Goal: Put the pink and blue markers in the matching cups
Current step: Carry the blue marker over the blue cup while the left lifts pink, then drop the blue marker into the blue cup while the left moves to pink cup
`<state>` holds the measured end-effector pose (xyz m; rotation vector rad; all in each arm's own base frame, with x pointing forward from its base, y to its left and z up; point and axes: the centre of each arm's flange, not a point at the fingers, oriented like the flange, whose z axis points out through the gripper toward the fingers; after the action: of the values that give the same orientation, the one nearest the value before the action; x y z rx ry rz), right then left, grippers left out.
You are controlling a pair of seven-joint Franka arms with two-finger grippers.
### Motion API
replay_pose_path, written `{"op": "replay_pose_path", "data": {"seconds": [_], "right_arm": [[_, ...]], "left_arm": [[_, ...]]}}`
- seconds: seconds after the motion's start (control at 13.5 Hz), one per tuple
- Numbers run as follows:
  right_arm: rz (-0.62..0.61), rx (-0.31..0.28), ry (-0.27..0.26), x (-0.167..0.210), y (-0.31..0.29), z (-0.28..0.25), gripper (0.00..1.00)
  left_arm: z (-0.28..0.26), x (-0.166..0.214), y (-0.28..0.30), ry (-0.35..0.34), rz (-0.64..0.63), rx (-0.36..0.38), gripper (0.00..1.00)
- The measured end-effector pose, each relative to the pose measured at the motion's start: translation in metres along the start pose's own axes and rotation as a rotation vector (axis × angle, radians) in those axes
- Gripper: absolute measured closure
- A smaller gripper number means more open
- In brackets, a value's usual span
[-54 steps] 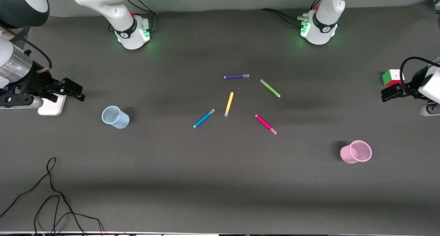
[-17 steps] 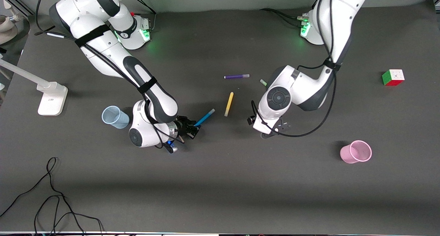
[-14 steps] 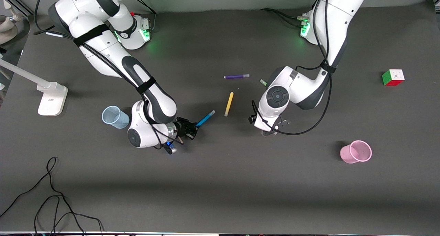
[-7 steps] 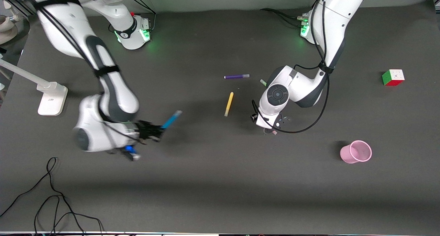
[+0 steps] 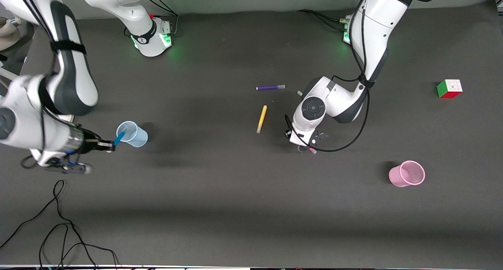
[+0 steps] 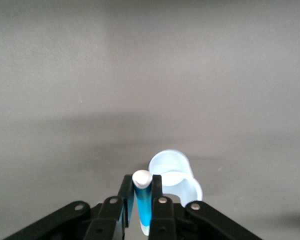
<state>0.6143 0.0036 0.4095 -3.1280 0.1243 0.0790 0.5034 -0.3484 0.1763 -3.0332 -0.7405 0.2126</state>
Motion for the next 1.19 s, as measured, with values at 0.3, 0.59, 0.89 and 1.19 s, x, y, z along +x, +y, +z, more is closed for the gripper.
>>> {"op": "replay_pose_path", "data": {"seconds": [0.3, 0.59, 0.89, 1.19], "right_arm": [[-0.077, -0.036, 0.199, -0.052, 0.003, 0.023, 0.82], [-0.094, -0.038, 0.222, -0.069, 0.002, 0.053, 0.82], [-0.096, -0.039, 0.197, -0.084, 0.004, 0.079, 0.82], [-0.095, -0.038, 0.192, -0.086, 0.005, 0.079, 0.44]], "left_arm": [[-0.002, 0.001, 0.002, 0.005, 0.000, -0.009, 0.82], [-0.017, 0.009, 0.002, 0.013, -0.010, -0.009, 0.82], [-0.121, 0.058, -0.005, -0.028, -0.017, 0.096, 0.82], [-0.239, 0.155, -0.081, -0.134, 0.045, 0.092, 0.82]]}}
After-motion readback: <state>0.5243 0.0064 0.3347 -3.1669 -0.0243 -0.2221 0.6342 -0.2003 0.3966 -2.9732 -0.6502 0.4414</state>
